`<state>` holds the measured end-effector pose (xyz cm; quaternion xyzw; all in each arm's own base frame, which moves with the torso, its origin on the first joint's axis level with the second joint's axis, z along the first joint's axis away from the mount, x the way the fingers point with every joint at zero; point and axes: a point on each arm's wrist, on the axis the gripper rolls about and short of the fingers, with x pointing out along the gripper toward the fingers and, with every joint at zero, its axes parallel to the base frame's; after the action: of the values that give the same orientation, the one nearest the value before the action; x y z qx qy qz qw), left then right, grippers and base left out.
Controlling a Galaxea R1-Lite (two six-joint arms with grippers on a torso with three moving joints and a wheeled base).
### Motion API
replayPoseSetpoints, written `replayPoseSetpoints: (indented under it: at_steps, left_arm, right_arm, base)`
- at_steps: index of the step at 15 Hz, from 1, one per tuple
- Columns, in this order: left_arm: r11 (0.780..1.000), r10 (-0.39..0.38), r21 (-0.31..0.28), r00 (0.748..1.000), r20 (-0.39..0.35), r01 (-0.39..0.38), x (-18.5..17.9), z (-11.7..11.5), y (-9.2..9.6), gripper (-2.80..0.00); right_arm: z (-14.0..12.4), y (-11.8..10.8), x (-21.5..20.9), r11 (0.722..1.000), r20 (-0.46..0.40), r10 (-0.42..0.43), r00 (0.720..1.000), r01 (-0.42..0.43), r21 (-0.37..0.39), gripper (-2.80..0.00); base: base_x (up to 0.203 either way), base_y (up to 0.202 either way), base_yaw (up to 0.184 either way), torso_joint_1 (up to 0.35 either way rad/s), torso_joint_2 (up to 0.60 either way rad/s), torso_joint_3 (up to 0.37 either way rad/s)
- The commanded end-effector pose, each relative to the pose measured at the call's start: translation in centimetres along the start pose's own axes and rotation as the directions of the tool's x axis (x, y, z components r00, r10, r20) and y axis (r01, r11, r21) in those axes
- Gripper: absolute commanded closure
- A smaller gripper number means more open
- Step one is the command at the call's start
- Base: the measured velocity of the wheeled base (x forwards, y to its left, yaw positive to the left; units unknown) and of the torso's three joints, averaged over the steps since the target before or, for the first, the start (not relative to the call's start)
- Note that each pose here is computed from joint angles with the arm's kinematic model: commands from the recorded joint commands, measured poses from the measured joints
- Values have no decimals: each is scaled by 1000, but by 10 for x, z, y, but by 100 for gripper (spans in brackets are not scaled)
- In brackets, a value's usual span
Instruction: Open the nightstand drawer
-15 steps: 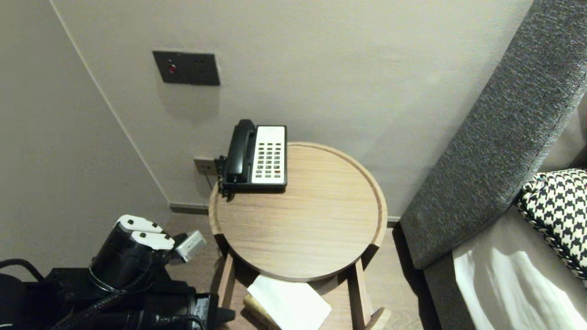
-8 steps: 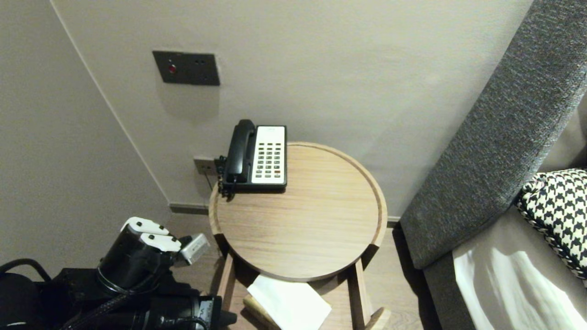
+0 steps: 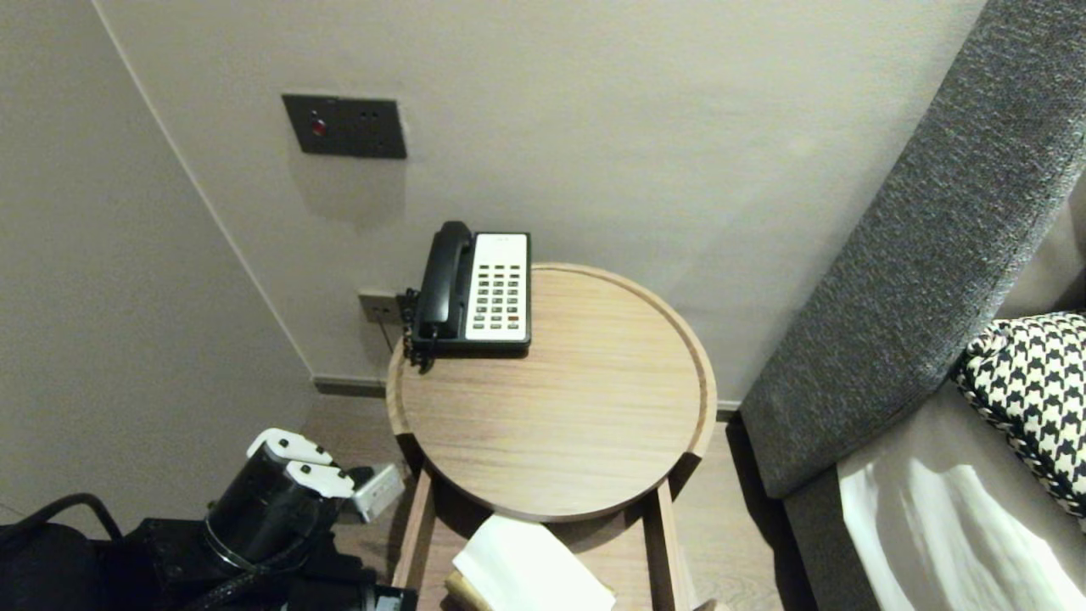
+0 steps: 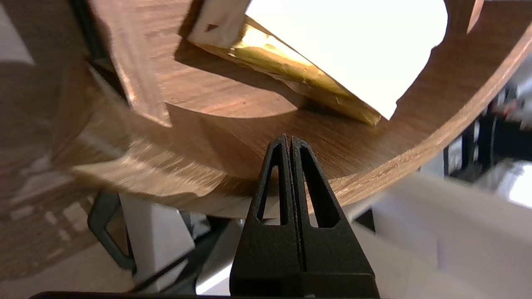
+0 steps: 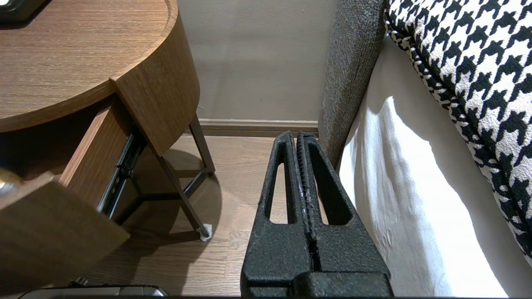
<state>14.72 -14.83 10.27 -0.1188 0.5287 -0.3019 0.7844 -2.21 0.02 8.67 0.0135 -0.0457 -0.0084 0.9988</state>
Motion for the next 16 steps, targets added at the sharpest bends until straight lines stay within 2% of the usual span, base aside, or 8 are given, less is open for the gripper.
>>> replayPoseSetpoints:
  at_steps: [1,3,7,13,16]
  left_arm:
    - [1000,-22,19,999,-34,23,1,-7,-3,0]
    - [999,-23,33,998,-53,25,2,-13,-4,0]
    - [992,-41,113,994,-103,52,2,-23,-1,0]
    - [988,-65,132,991,-114,80,-3,-31,-3,0]
    - [987,-66,137,994,-92,79,-3,-25,-6,0]
  right_arm:
    - [-11,0,2,1000,-41,-1,999,1,0,0]
    - [-11,0,2,1000,-41,-1,999,1,0,0]
    - [-11,0,2,1000,-41,-1,999,1,0,0]
    - [-11,0,2,1000,-41,-1,999,1,0,0]
    - [-11,0,2,1000,-41,-1,999,1,0,0]
  base:
    - [0,0,0,0,0,0]
    - [0,0,0,0,0,0]
    - [0,0,0,0,0,0]
    - [0,0,0,0,0,0]
    - [0,0,0,0,0,0]
